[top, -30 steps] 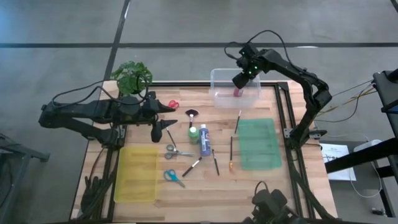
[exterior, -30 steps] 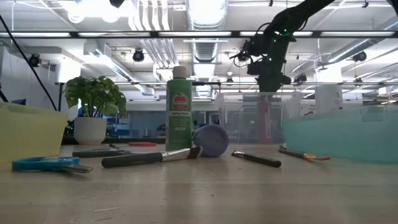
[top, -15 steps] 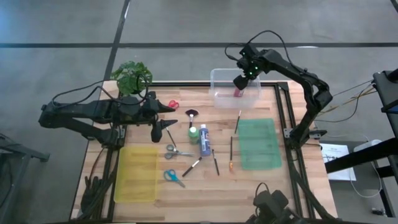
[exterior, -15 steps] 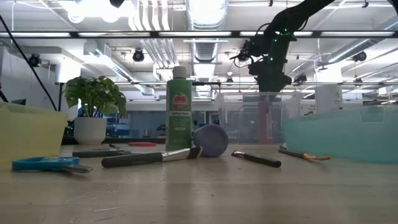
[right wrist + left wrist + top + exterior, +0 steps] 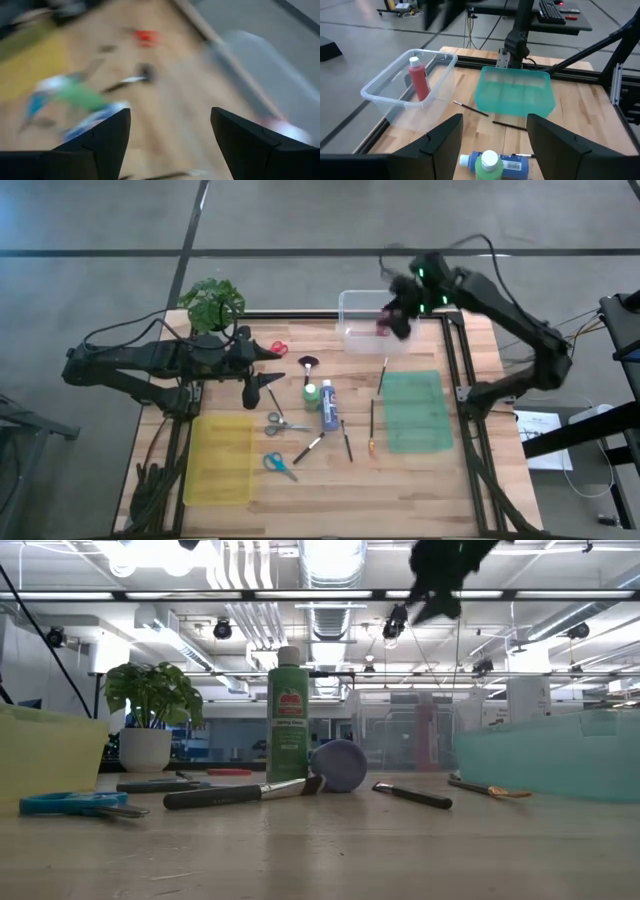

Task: Pick & Place Paint Supplies
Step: Put the green paint bottle into the transparent bin

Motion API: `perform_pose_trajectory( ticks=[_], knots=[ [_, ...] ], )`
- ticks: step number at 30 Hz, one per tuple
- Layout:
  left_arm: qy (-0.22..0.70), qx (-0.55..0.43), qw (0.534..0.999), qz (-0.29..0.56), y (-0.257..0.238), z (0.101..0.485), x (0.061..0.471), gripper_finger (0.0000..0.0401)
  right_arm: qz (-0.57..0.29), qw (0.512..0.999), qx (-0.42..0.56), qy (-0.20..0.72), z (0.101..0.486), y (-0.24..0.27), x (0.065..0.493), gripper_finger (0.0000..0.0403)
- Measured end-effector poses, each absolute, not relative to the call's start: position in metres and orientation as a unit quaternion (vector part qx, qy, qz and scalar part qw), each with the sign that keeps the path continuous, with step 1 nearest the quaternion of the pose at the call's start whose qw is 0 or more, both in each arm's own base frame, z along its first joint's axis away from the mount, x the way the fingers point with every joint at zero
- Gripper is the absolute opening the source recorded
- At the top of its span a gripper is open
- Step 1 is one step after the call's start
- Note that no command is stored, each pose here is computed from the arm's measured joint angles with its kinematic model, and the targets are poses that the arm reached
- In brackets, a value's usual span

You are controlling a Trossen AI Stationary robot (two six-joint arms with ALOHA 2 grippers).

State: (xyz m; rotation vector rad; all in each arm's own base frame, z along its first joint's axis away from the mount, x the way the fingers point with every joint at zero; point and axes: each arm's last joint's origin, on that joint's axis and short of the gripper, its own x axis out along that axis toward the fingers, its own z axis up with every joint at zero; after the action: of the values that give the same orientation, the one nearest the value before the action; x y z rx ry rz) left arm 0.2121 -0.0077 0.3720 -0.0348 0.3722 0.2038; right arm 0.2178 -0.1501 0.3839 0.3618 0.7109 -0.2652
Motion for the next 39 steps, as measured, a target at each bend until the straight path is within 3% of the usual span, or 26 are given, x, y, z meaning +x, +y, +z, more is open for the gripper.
perform_pose_trajectory(
  ticks=[5, 14, 29, 39],
  knots=[
    [0.187, -0.006, 0.977, 0.099, -0.008, 0.372, 0.211, 0.0234, -0.045, 0.943, 0.093, 0.316, 0.396, -0.073, 0.230, 0.0274],
    [0.193, -0.005, 0.976, 0.101, -0.007, 0.371, 0.211, 0.0234, -0.034, 0.954, 0.045, 0.294, 0.370, 0.011, 0.274, 0.0274],
    [0.192, -0.009, 0.976, 0.102, -0.007, 0.371, 0.211, 0.0234, -0.002, 0.939, -0.012, 0.344, 0.305, 0.017, 0.383, 0.0274],
    [0.188, -0.010, 0.977, 0.101, -0.007, 0.372, 0.211, 0.0234, -0.010, 0.925, -0.008, 0.380, 0.277, -0.003, 0.408, 0.0274]
  ],
)
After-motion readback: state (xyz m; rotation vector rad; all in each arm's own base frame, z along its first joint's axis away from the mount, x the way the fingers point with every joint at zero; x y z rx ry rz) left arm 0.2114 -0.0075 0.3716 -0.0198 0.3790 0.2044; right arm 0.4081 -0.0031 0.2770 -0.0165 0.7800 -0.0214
